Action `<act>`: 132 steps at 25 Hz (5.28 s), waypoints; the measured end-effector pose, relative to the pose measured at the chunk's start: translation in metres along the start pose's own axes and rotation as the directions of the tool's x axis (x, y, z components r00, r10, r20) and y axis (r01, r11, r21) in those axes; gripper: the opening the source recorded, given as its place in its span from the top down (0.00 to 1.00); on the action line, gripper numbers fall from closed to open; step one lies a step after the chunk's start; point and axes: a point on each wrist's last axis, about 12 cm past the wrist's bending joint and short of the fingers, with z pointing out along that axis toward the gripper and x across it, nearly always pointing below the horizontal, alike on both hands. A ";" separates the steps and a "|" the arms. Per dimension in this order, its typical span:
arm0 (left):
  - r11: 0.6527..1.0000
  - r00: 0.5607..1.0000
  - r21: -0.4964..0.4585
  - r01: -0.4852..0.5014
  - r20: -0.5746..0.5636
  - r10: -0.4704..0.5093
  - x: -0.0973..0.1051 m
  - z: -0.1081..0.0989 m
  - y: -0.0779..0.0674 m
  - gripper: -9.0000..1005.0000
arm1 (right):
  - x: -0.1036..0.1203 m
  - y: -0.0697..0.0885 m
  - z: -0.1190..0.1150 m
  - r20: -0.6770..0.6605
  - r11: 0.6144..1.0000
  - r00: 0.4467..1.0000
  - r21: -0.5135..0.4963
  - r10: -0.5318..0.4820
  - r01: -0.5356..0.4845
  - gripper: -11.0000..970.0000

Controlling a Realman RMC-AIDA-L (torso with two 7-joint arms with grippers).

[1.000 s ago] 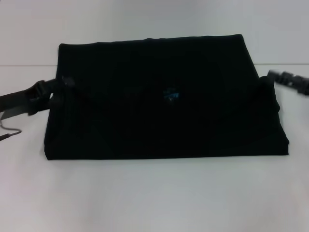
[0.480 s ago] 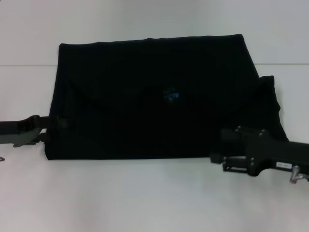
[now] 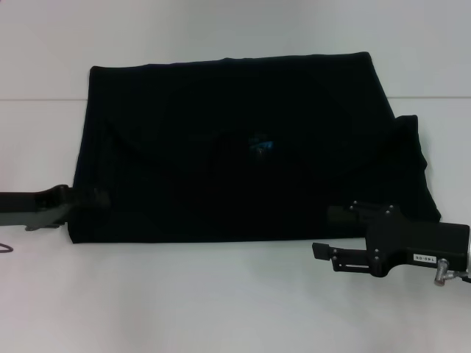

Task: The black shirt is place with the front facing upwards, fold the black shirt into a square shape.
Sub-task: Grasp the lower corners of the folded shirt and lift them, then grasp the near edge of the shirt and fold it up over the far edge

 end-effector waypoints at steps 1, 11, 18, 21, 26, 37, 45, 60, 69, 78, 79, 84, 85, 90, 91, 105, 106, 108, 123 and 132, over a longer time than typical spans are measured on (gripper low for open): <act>1.000 1.000 0.003 -0.002 -0.005 0.002 0.000 0.001 -0.001 0.19 | 0.000 0.000 0.000 -0.001 1.000 1.000 0.001 0.001 -0.001 0.15; 0.997 0.995 -0.002 -0.076 -0.062 0.076 -0.001 0.010 -0.013 0.21 | -0.001 -0.001 0.000 -0.002 1.000 1.000 0.006 0.020 -0.020 0.15; 0.994 0.992 -0.014 -0.109 -0.067 0.108 -0.003 0.011 -0.016 0.48 | 0.001 -0.002 -0.002 -0.001 0.999 0.999 0.015 0.034 -0.034 0.16; 0.994 0.992 -0.017 -0.108 -0.067 0.107 -0.003 0.011 -0.016 0.55 | 0.000 -0.003 -0.005 -0.002 0.999 0.999 0.021 0.045 -0.045 0.16; 0.994 0.992 -0.019 -0.104 -0.069 0.103 -0.003 0.010 -0.015 0.65 | -0.008 -0.016 -0.017 -0.013 0.990 0.991 0.065 0.130 -0.129 0.16; 0.994 0.990 -0.002 -0.113 -0.087 0.113 -0.005 0.007 -0.017 0.96 | -0.080 -0.082 -0.084 -0.113 0.685 0.700 0.362 0.705 -0.632 0.17; 0.994 0.990 0.002 -0.113 -0.086 0.112 -0.005 0.006 -0.017 0.96 | -0.091 -0.098 -0.083 -0.184 0.571 0.590 0.583 0.786 -0.578 0.17; 0.994 0.990 0.020 -0.111 -0.090 0.113 -0.005 0.006 -0.020 0.96 | -0.059 -0.090 -0.035 -0.249 0.593 0.579 0.600 0.776 -0.537 0.18; 0.992 0.989 0.031 -0.118 -0.089 0.121 -0.004 0.007 -0.022 0.96 | -0.057 -0.088 -0.016 -0.296 0.634 0.599 0.595 0.744 -0.493 0.40; 0.992 0.988 0.034 -0.124 -0.085 0.127 -0.005 0.007 -0.023 0.96 | -0.057 -0.088 -0.014 -0.300 0.640 0.603 0.595 0.739 -0.487 0.63; 0.992 0.988 0.034 -0.124 -0.086 0.126 -0.005 0.007 -0.023 0.96 | -0.058 -0.088 -0.015 -0.299 0.639 0.604 0.595 0.739 -0.488 0.65; 0.992 0.989 0.048 -0.113 -0.094 0.117 -0.004 0.005 -0.024 0.96 | -0.059 -0.089 -0.018 -0.295 0.637 0.602 0.592 0.742 -0.494 0.85; 0.992 0.989 0.057 -0.110 -0.096 0.115 -0.005 0.003 -0.024 0.96 | -0.060 -0.089 -0.020 -0.298 0.639 0.602 0.591 0.741 -0.493 0.89; 0.978 0.972 0.167 -0.121 -0.181 0.152 0.000 -0.010 -0.033 0.96 | -0.071 -0.084 -0.035 -0.368 0.685 0.594 0.536 0.716 -0.493 0.94; 0.973 0.962 0.196 -0.124 -0.215 0.166 0.001 -0.014 -0.036 0.96 | -0.074 -0.081 -0.039 -0.400 0.701 0.585 0.516 0.705 -0.492 0.94; 0.942 0.778 0.335 0.027 -0.598 0.190 0.055 -0.054 -0.032 0.96 | -0.034 -0.018 -0.066 -0.769 0.815 0.429 0.199 0.475 -0.545 0.94; 0.940 0.785 0.339 0.024 -0.588 0.192 0.054 -0.054 -0.033 0.96 | -0.032 -0.018 -0.065 -0.760 0.814 0.438 0.200 0.480 -0.545 0.94; 0.940 0.812 0.342 0.010 -0.551 0.192 0.047 -0.052 -0.034 0.96 | -0.033 -0.022 -0.063 -0.724 0.811 0.471 0.208 0.504 -0.547 0.94; 0.958 0.987 0.268 0.097 0.098 -0.127 -0.023 -0.030 -0.021 0.96 | -0.062 -0.093 -0.065 0.150 0.566 0.623 0.297 0.767 -0.769 0.94; 0.957 0.932 0.250 0.146 0.289 -0.218 -0.010 -0.002 -0.008 0.95 | -0.068 -0.105 -0.027 0.301 0.581 0.667 0.332 0.682 -0.743 0.94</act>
